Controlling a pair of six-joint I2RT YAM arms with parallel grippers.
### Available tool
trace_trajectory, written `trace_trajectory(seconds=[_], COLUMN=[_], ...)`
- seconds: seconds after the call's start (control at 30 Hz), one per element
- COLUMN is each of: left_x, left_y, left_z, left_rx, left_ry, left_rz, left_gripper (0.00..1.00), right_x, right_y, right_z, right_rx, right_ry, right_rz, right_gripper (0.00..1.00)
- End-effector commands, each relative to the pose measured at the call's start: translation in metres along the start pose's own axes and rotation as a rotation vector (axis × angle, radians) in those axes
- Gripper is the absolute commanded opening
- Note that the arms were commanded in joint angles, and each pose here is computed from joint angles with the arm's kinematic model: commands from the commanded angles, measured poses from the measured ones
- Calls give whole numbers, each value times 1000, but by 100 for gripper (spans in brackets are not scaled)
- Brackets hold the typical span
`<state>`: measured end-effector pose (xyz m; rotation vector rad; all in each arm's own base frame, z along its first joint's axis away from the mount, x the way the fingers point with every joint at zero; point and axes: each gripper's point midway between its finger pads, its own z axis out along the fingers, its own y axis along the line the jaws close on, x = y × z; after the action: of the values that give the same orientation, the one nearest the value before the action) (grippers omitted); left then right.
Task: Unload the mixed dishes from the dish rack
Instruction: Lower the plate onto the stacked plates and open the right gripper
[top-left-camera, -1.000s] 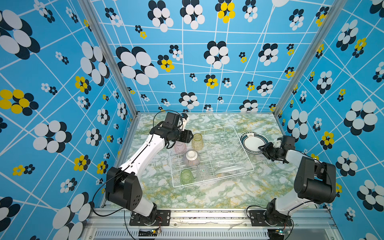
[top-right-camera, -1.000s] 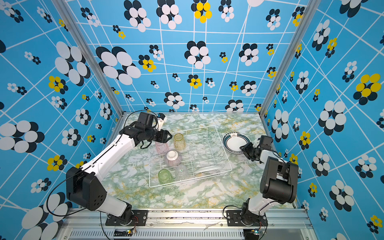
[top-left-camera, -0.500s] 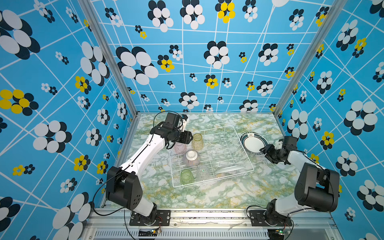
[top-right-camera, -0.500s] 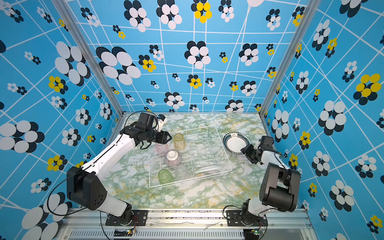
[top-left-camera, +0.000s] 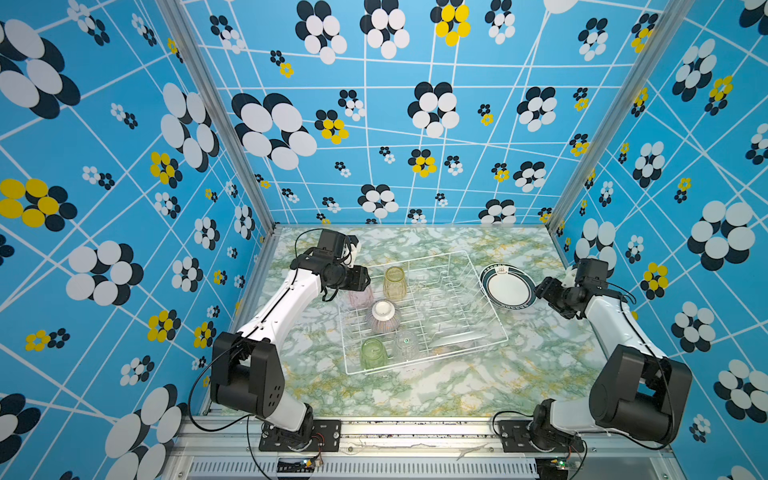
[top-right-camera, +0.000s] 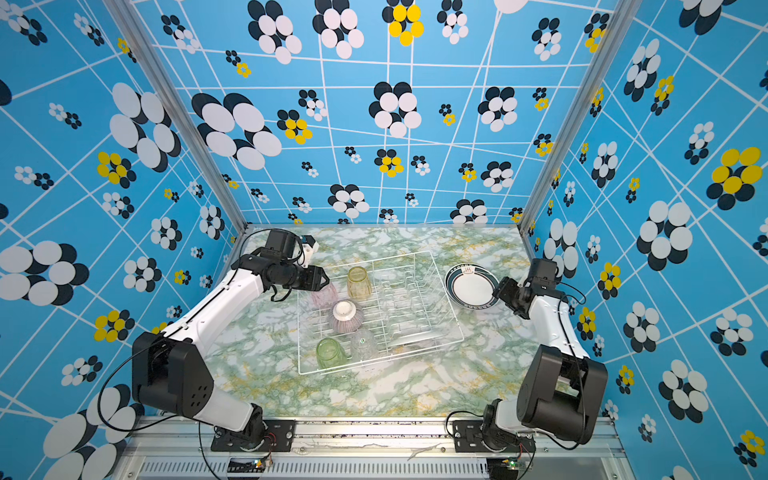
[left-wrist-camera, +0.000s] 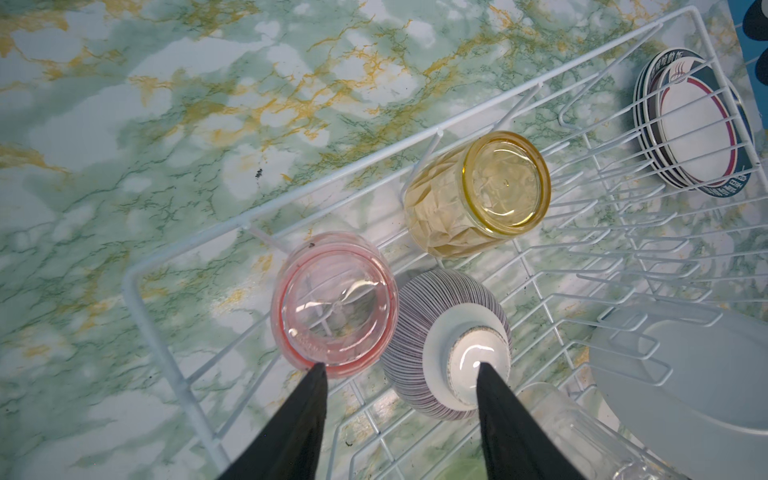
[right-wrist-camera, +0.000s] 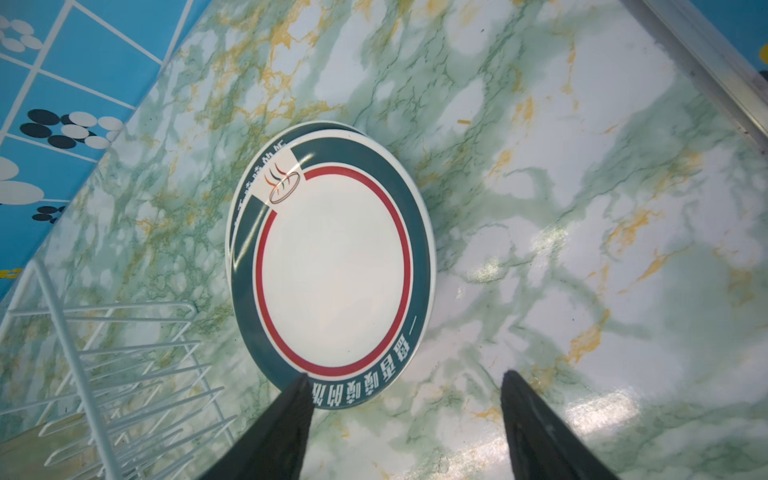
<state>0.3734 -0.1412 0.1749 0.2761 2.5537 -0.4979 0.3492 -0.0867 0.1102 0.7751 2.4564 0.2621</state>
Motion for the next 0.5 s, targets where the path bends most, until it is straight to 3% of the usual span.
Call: trace_trajectory(seconds=[0.0,0.47], left_x=[4,6], left_y=[0,17], left_z=[1,1], left_rx=[9,-14], left_ry=[19,13], left_rz=[-11,-56], left_gripper=[59,59], right_x=[6,3], right_y=[-9,9], right_z=[10,44], right_rx=[50,108], right_ry=[53,125], right_rz=[0,-84], right_gripper=[75,76])
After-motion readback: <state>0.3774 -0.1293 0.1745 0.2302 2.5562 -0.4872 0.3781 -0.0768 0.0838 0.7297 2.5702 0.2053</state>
